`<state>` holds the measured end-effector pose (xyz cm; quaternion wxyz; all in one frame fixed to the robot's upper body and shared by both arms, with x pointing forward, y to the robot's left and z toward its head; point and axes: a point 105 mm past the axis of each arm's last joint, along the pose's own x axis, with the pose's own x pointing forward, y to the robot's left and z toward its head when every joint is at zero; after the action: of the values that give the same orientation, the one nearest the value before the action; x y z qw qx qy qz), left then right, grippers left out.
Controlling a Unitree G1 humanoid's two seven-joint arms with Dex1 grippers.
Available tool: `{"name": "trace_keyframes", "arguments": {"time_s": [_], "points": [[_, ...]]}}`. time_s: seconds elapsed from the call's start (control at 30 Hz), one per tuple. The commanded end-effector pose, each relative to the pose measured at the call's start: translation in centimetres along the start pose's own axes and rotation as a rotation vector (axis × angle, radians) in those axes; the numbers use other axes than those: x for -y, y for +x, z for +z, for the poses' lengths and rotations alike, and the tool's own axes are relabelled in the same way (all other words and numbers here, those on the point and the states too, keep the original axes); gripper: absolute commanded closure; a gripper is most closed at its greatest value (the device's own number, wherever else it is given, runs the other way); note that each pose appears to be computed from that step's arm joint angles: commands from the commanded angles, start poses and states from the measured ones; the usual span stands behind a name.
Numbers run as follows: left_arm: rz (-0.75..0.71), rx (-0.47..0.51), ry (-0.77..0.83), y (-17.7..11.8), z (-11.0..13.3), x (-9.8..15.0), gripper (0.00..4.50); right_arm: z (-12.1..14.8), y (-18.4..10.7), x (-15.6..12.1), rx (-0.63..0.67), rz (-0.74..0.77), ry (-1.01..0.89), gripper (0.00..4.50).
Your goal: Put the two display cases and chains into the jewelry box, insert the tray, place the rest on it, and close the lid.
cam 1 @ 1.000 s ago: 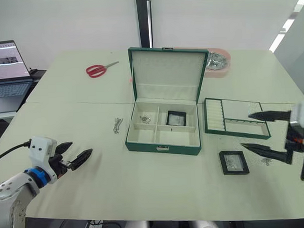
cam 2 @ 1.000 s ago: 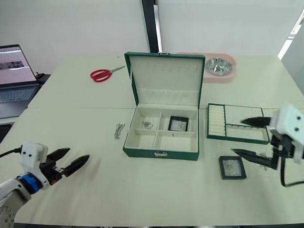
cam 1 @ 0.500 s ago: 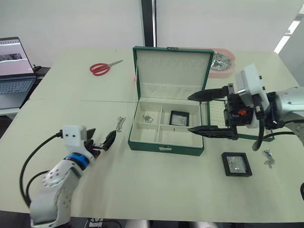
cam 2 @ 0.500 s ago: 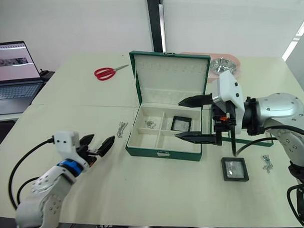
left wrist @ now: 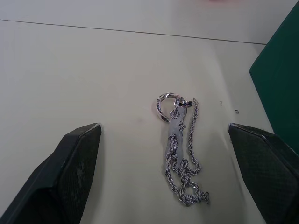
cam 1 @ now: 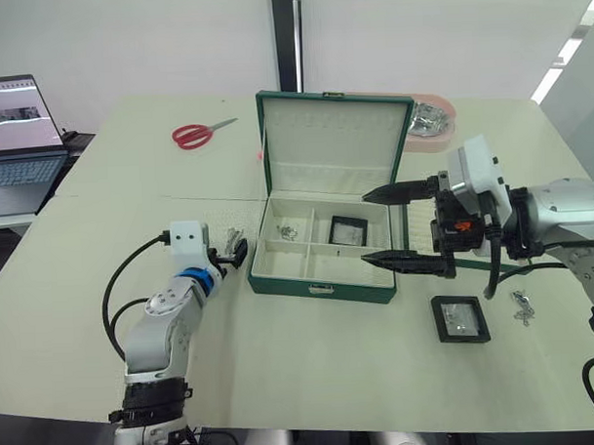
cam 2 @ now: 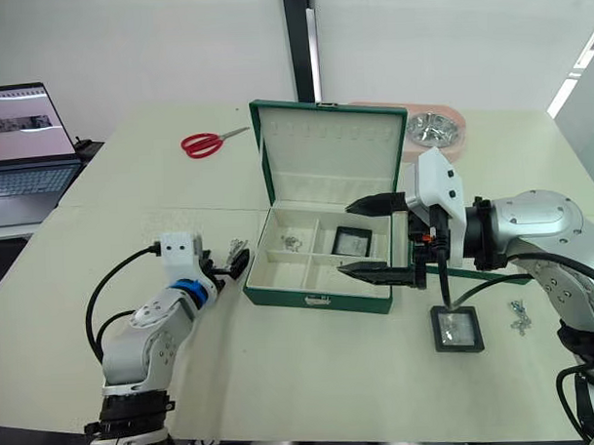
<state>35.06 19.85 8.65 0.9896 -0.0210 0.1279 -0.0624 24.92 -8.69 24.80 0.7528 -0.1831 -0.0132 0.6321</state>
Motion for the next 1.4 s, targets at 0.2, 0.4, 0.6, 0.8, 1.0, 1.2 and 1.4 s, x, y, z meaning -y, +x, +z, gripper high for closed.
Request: {"name": "trace_keyframes", "arguments": {"time_s": [0.2,0.4,0.6,0.8,1.0,1.2,1.4], "points": [[-0.037,-0.150,0.035,-0.5,-2.8,1.1,2.08,1.1,-0.5,-0.3,0.029,-0.022,-0.024,0.00],[-0.050,-0.176,0.048,-0.5,-3.4,1.0,3.84,1.1,-0.5,-0.4,0.029,-0.023,-0.016,0.00],[-0.043,-0.124,0.040,-0.7,-2.6,0.7,4.48,1.1,-0.6,-0.2,0.033,-0.042,-0.001,0.00],[-0.025,0.111,0.088,-1.7,2.3,0.1,4.48,1.1,-0.9,-0.1,0.035,-0.063,0.008,0.00],[-0.095,0.285,0.147,-4.0,6.7,-0.6,4.48,0.9,-1.2,0.0,0.032,-0.078,0.015,0.00],[-0.346,0.324,0.277,-6.9,10.1,0.3,4.48,0.4,-1.6,0.0,0.014,-0.092,0.019,0.00],[-0.686,0.196,0.408,-9.5,12.0,2.6,4.48,0.0,-1.6,-0.2,0.000,-0.089,0.018,0.00]]}}
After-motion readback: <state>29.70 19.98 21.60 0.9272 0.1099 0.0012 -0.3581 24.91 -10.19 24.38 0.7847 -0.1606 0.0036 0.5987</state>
